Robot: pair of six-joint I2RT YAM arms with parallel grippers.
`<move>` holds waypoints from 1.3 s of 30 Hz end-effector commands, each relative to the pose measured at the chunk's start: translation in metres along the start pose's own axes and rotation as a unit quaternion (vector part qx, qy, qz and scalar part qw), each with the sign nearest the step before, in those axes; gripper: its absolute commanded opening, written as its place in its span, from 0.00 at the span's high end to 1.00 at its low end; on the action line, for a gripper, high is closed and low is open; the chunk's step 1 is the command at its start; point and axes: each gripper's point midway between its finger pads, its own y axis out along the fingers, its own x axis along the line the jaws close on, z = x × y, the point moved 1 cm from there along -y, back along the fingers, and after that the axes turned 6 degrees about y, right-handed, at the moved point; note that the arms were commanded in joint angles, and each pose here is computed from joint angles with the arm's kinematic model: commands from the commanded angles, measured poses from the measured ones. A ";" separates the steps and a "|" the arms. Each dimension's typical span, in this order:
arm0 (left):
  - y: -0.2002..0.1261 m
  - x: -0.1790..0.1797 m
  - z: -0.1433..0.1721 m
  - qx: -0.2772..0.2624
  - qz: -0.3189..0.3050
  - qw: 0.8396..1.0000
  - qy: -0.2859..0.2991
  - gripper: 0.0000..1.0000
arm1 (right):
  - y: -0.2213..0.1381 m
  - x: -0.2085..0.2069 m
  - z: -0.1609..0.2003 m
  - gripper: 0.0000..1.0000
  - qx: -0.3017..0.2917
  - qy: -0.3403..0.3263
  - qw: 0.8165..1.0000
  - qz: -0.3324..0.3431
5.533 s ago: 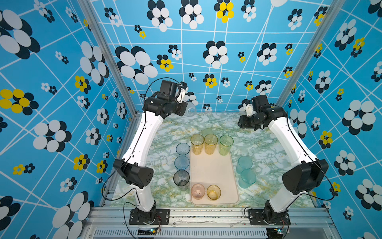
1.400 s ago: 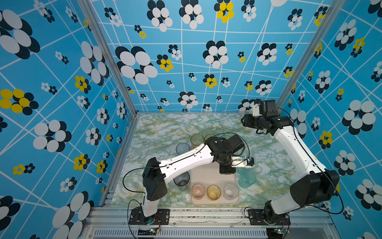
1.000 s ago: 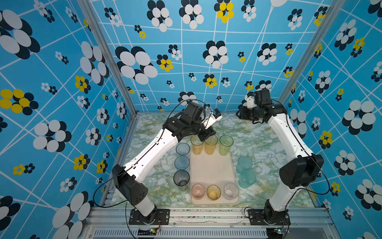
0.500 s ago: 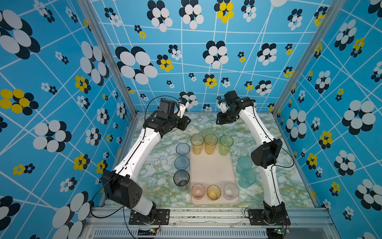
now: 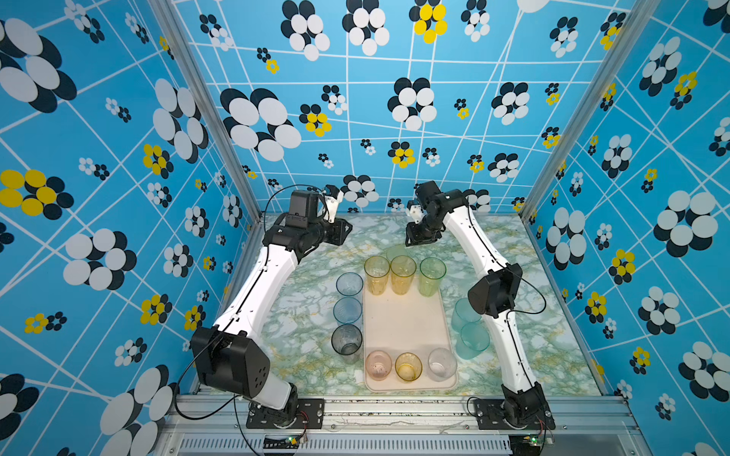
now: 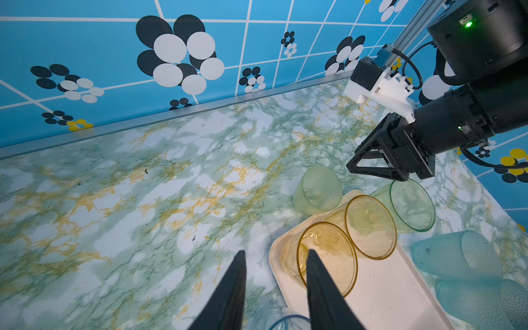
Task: Place the glasses into the tray
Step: Pick up the glass from the top-center of the table.
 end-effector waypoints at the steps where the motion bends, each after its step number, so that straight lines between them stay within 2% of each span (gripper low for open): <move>1: 0.001 0.006 0.002 -0.003 0.005 1.000 -0.009 0.63 | 0.013 0.004 0.000 0.54 0.007 0.007 1.000 0.000; 7: -0.001 0.013 0.010 0.000 0.002 1.000 -0.017 0.63 | 0.023 -0.003 -0.003 0.55 0.002 0.008 0.999 0.033; 18: -0.004 0.020 0.013 -0.004 -0.003 1.000 -0.019 0.63 | 0.034 -0.001 -0.008 0.55 -0.007 0.012 0.999 0.033; 29: -0.008 0.026 0.015 -0.005 -0.007 1.000 -0.023 0.63 | 0.046 0.001 -0.005 0.62 0.003 0.007 0.999 0.036; 39: -0.008 0.030 0.018 -0.006 -0.008 1.000 -0.026 0.63 | 0.053 -0.002 -0.003 0.64 0.008 0.004 0.999 0.050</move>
